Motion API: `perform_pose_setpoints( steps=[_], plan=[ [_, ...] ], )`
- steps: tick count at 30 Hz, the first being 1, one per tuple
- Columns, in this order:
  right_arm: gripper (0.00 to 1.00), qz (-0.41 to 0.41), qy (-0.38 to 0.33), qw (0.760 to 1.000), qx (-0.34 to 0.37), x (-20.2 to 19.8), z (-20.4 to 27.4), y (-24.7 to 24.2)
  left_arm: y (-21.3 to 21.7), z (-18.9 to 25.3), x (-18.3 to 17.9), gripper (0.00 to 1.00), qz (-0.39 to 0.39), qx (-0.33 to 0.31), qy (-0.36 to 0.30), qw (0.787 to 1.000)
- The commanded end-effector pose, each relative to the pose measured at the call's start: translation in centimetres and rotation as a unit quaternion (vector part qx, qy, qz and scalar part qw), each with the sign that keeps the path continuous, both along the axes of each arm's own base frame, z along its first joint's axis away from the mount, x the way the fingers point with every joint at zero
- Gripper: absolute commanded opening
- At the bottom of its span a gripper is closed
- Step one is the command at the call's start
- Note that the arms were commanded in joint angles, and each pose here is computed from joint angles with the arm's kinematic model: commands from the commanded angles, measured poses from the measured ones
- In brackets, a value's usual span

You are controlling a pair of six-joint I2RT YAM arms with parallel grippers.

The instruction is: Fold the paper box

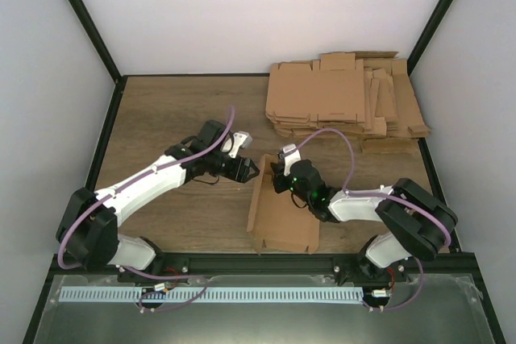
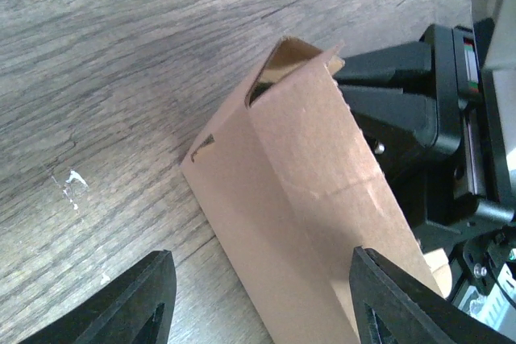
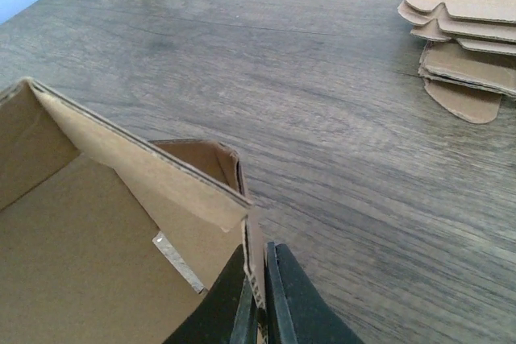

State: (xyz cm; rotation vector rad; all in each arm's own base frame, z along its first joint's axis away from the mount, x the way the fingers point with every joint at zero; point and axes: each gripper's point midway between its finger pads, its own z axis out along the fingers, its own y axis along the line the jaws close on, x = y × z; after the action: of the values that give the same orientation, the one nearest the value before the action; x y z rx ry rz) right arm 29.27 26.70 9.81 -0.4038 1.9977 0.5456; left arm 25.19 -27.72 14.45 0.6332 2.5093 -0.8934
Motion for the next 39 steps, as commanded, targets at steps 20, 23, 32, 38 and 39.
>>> perform_pose_setpoints(
  steps=[20,23,32,38,39],
  plan=[
    [0.06,0.023,0.016,0.999,-0.017,-1.9,-1.9,0.1,-0.9,2.8,2.7,0.75,0.079,-0.081,-0.029,0.993],
    [0.06,0.024,0.015,0.999,-0.016,-1.9,-1.8,0.1,-1.0,3.1,3.0,0.8,0.082,-0.085,-0.034,0.992],
    [0.06,0.028,0.016,0.999,-0.016,-2.0,-1.9,0.2,-1.3,3.1,3.6,0.77,0.086,-0.091,-0.031,0.992],
    [0.06,0.03,0.015,0.999,-0.016,-2.0,-1.9,0.3,-1.1,3.1,4.0,0.75,0.095,-0.1,-0.024,0.99],
    [0.06,0.03,0.015,0.999,-0.016,-2.0,-1.8,0.3,-1.1,3.0,4.0,0.74,0.095,-0.101,-0.022,0.99]
  ],
)
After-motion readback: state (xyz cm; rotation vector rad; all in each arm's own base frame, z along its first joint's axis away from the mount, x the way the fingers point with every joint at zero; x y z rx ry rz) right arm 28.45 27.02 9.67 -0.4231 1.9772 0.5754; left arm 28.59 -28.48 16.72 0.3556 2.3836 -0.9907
